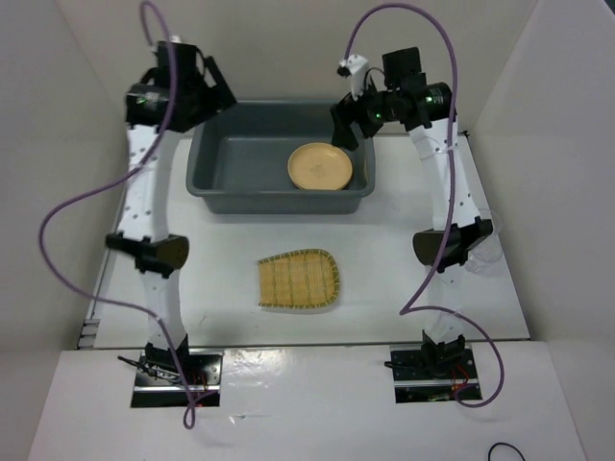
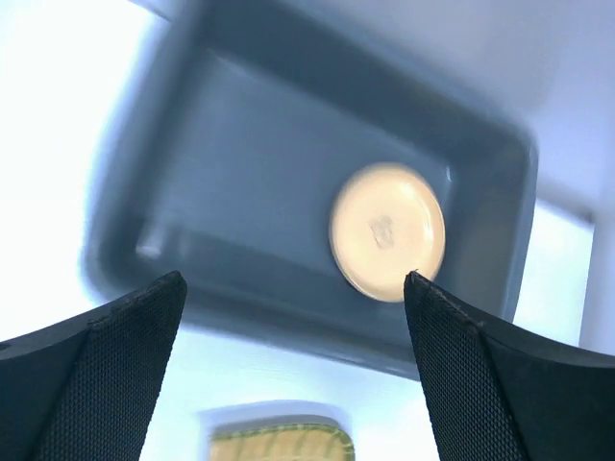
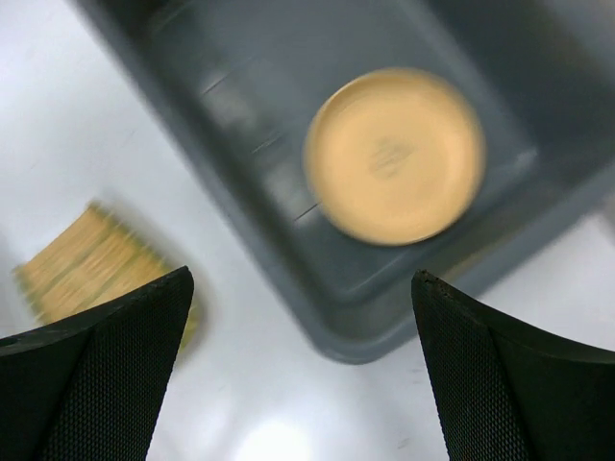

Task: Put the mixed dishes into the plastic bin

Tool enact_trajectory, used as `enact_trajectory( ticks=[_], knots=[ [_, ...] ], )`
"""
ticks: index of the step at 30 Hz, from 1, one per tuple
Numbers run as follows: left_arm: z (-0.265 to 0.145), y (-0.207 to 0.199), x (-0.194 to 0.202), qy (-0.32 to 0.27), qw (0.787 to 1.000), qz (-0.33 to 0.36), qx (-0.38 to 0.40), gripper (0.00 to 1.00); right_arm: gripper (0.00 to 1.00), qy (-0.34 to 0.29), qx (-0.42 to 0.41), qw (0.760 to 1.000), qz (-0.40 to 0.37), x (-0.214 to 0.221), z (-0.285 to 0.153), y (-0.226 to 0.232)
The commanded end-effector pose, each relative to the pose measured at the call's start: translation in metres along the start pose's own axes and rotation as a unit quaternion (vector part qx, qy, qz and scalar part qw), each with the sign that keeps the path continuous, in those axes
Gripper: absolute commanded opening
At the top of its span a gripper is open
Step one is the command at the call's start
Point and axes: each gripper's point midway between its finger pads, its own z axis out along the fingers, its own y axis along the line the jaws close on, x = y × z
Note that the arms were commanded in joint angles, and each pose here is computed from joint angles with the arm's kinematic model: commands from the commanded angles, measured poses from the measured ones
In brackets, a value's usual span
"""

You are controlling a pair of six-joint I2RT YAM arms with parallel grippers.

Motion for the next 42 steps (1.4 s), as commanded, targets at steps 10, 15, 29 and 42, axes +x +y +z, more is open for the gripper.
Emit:
enact_trajectory(
  ticks=[10,15,29,42],
  knots=[
    [-0.193,0.16,0.071,-0.178,0.981,-0.044,-0.06,1.0,0.98,0.149,-0.153,0.973,0.088,0.131,-0.013,0.072],
    [-0.248,0.237,0.118,-0.223,0.962,-0.062,-0.144,1.0,0.98,0.221,-0.157,0.956,0.115,0.192,-0.021,0.082],
    [-0.263,0.242,0.089,-0.298,0.939,0.078,-0.151,1.0,0.98,0.282,-0.136,0.947,0.069,0.292,-0.004,0.106],
    [-0.246,0.237,0.099,-0.346,0.927,0.103,-0.104,1.0,0.98,0.27,-0.076,0.96,-0.002,0.284,0.022,0.152]
  ],
)
